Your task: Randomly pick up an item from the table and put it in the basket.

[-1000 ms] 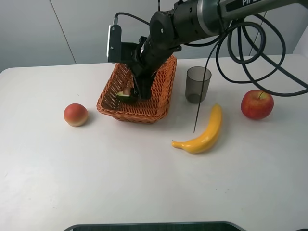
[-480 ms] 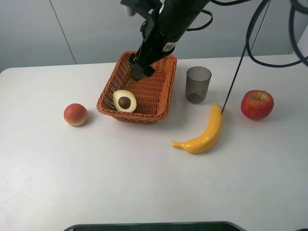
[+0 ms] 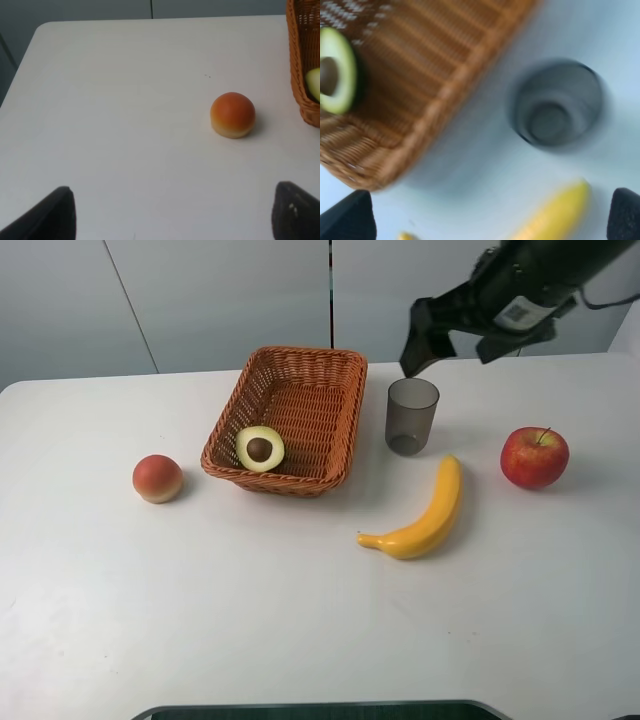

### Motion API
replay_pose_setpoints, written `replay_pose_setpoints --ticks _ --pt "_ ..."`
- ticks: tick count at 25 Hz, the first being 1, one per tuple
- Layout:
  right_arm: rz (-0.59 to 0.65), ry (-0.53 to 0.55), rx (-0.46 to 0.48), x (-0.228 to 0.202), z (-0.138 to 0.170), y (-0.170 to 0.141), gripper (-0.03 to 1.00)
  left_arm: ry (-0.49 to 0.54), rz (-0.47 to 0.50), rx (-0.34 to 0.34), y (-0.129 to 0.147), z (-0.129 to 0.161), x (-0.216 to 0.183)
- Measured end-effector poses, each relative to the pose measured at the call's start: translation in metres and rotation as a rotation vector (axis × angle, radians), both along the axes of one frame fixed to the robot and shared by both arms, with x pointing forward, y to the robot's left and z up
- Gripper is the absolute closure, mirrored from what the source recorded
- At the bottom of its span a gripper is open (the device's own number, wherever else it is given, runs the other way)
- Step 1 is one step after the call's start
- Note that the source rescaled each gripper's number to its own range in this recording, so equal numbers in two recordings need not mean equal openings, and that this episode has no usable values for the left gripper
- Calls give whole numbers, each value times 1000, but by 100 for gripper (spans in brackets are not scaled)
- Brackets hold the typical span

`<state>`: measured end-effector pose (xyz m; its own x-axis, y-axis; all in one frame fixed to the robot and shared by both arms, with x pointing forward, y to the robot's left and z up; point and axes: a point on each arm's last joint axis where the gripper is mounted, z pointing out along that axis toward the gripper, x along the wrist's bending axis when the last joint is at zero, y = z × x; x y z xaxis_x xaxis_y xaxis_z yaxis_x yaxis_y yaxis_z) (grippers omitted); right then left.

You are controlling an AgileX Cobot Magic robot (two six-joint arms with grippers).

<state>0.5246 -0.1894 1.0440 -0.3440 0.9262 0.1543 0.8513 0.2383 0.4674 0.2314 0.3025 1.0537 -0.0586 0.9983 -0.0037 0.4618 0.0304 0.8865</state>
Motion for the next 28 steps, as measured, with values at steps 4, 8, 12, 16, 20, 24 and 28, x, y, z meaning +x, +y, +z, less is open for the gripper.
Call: replay_pose_setpoints --ticks 4,8,12,16,20,24,28 --pt "-121 -24 6 -34 11 -45 -3 0 0 0 0 0 0" --pt "-210 -72 -8 -69 20 -75 -3 0 0 0 0 0 0" --pt "-259 -157 -24 -106 36 -91 -3 0 0 0 0 0 0" --pt "-295 -256 -41 -144 57 -98 -3 0 0 0 0 0 0" --pt "-324 -363 -42 -188 74 -102 -3 0 0 0 0 0 0" --pt "-331 -422 -27 -223 79 -103 -3 0 0 0 0 0 0" --pt "-334 -496 -9 -258 73 -104 -3 0 0 0 0 0 0"
